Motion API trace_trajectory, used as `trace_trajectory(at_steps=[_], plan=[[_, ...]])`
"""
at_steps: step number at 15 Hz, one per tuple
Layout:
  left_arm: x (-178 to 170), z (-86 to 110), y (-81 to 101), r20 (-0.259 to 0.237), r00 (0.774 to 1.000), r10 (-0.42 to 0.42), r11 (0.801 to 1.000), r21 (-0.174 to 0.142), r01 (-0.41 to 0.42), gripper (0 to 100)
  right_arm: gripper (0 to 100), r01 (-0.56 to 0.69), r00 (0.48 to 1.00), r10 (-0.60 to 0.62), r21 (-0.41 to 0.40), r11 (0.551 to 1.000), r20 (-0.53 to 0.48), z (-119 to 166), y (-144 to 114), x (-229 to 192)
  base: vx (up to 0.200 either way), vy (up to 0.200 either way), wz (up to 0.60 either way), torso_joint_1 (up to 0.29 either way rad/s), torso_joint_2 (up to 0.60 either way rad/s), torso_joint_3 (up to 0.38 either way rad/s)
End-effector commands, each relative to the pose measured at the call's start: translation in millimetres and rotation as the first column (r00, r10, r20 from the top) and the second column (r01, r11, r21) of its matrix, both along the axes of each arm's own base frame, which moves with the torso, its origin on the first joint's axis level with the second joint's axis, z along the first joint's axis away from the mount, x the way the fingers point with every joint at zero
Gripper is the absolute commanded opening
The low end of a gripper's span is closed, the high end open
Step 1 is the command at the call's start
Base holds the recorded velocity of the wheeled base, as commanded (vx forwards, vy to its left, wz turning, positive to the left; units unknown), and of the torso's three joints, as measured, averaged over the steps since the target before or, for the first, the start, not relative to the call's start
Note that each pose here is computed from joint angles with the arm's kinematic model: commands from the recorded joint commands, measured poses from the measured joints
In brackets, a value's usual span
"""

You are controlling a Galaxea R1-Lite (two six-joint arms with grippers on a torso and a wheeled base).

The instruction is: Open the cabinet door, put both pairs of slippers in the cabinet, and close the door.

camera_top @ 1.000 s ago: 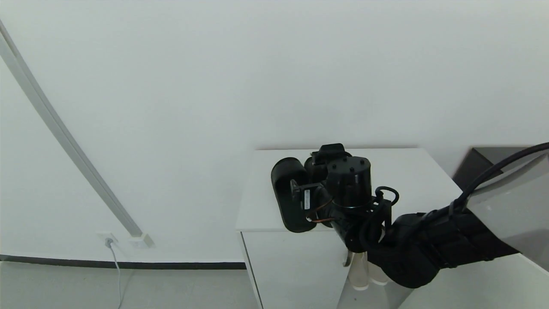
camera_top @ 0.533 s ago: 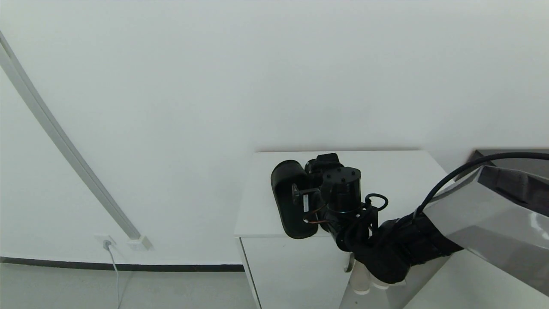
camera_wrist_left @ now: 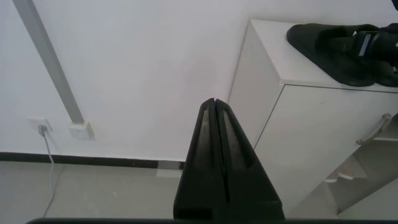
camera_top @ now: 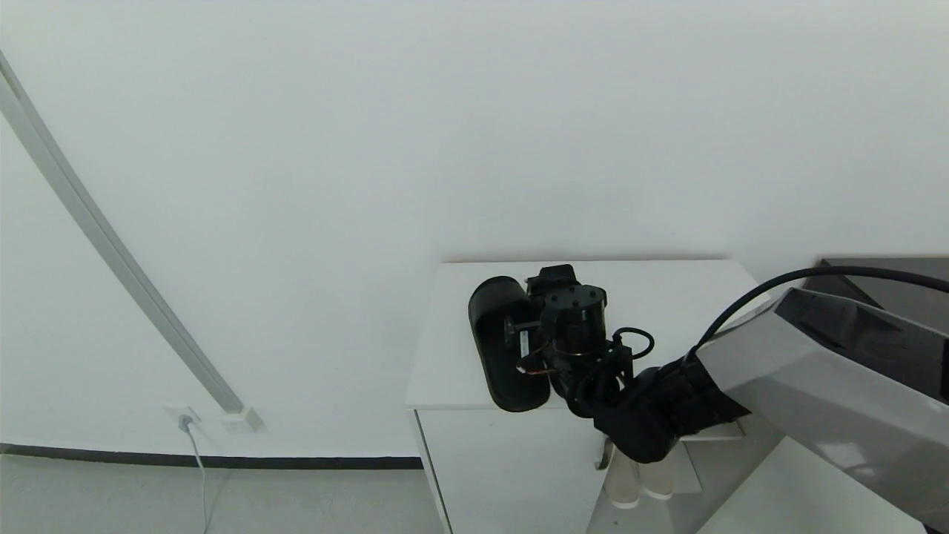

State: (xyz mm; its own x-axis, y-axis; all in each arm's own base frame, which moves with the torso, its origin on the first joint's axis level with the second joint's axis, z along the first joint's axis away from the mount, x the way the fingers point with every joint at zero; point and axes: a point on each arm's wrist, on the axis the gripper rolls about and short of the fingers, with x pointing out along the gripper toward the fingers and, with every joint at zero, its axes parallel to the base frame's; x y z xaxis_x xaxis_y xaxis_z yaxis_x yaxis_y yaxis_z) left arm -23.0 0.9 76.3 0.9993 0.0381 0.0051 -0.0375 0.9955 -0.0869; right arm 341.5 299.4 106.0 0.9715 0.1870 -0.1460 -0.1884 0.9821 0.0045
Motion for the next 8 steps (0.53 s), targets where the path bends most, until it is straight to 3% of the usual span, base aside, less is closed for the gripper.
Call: trace_trajectory(at_steps=[1, 8], plan=[[0, 0.4, 0.0, 0.001, 1.000, 0.000, 1.000, -0.001, 0.000, 0, 100, 0.010, 1.000, -0.010, 0.000, 1.000, -0.003, 3, 5, 14, 0.000, 0.000, 0.00, 0.000, 0.00, 0.000], [0, 0.4, 0.0, 0.001, 1.000, 0.000, 1.000, -0.001, 0.000, 0, 100, 0.029, 1.000, -0.029, 0.001, 1.000, -0.007, 7, 17, 40, 0.000, 0.000, 0.00, 0.000, 0.00, 0.000]])
